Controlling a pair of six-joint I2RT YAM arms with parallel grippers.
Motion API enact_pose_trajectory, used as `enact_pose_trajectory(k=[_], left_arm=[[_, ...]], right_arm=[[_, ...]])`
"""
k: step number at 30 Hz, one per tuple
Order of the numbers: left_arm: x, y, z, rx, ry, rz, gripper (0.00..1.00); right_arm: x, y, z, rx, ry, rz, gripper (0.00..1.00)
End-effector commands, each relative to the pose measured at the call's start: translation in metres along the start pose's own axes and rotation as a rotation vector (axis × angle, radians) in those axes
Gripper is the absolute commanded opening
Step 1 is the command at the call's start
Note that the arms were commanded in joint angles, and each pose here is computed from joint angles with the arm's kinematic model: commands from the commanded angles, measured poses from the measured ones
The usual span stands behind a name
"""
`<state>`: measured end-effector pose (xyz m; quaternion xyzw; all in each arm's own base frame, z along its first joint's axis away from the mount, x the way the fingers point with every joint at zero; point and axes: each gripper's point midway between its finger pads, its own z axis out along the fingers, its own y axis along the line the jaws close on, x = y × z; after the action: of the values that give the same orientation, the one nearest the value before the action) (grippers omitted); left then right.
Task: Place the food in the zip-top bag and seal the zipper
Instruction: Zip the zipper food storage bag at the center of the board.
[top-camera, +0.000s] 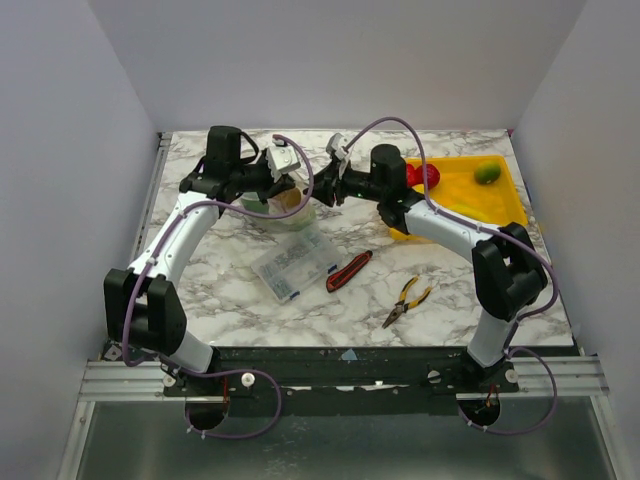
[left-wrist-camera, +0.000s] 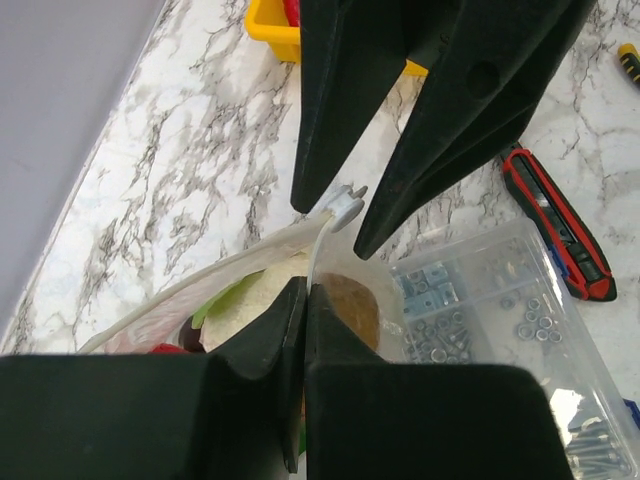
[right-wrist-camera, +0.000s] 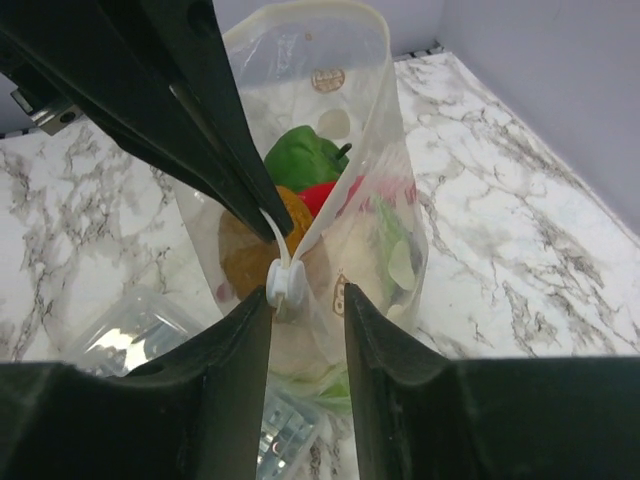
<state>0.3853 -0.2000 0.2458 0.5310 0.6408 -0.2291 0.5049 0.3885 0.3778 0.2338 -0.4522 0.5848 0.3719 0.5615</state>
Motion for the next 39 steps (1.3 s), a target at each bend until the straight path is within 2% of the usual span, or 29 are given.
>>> enact_pose_trajectory(k=[1,2,5,6,8,9,11,13,17,21,23,24,25,27,31,33,39], left_arm=[[-0.021,-0.005,-0.008,0.002,-0.071,0.029,0.00],[-0.023,-0.005,-0.008,0.002,-0.077,0.031,0.00],[-0.028,-0.006,-0.009,0.005,-0.093,0.028,0.00],[-0.030,-0.006,-0.010,0.004,-0.095,0.027,0.00],[-0.034,-0.006,-0.013,0.001,-0.104,0.034,0.00],[-0.037,-0.007,-0.014,0.000,-0.111,0.035,0.00],[-0.041,-0.006,-0.016,-0.004,-0.118,0.036,0.00],[-0.041,-0.006,-0.015,-0.005,-0.115,0.030,0.00],[-0.039,-0.007,-0.017,-0.003,-0.104,0.023,0.00],[-0.036,-0.007,-0.017,-0.011,-0.080,0.029,0.00],[-0.037,-0.006,-0.016,-0.013,-0.077,0.025,0.00],[-0.036,-0.004,-0.016,-0.026,-0.068,0.025,0.03],[-0.036,-0.001,-0.015,-0.045,-0.057,0.028,0.10],[-0.035,0.008,-0.016,-0.093,-0.037,0.029,0.28],[-0.037,0.018,-0.018,-0.157,-0.017,0.087,0.57],[-0.037,0.020,-0.018,-0.187,-0.013,0.130,0.65],[-0.046,0.025,-0.017,-0.202,-0.047,0.209,0.77]], right_arm=[[-0.029,-0.005,0.002,0.003,-0.127,0.005,0.35],[-0.030,-0.002,0.002,-0.011,-0.137,0.013,0.32],[-0.033,0.001,0.005,-0.039,-0.156,0.039,0.05],[-0.031,0.001,0.007,-0.038,-0.153,0.055,0.00],[-0.027,0.001,0.008,-0.042,-0.145,0.060,0.00],[-0.025,0.001,0.008,-0.041,-0.141,0.065,0.04],[-0.022,-0.003,0.007,-0.011,-0.144,0.077,0.24],[-0.019,-0.004,0.005,0.007,-0.145,0.077,0.31],[-0.013,-0.003,0.005,0.008,-0.137,0.085,0.27],[-0.019,-0.001,0.003,-0.005,-0.154,0.065,0.03],[-0.018,0.001,0.005,-0.022,-0.145,0.061,0.00],[-0.018,0.002,0.005,-0.031,-0.143,0.057,0.00],[-0.018,0.002,0.006,-0.034,-0.144,0.053,0.00],[-0.017,0.004,0.006,-0.045,-0.143,0.048,0.00],[-0.018,0.005,0.005,-0.056,-0.142,0.043,0.00],[-0.019,0.006,0.005,-0.063,-0.137,0.044,0.00],[-0.020,0.007,0.005,-0.079,-0.116,0.012,0.00]])
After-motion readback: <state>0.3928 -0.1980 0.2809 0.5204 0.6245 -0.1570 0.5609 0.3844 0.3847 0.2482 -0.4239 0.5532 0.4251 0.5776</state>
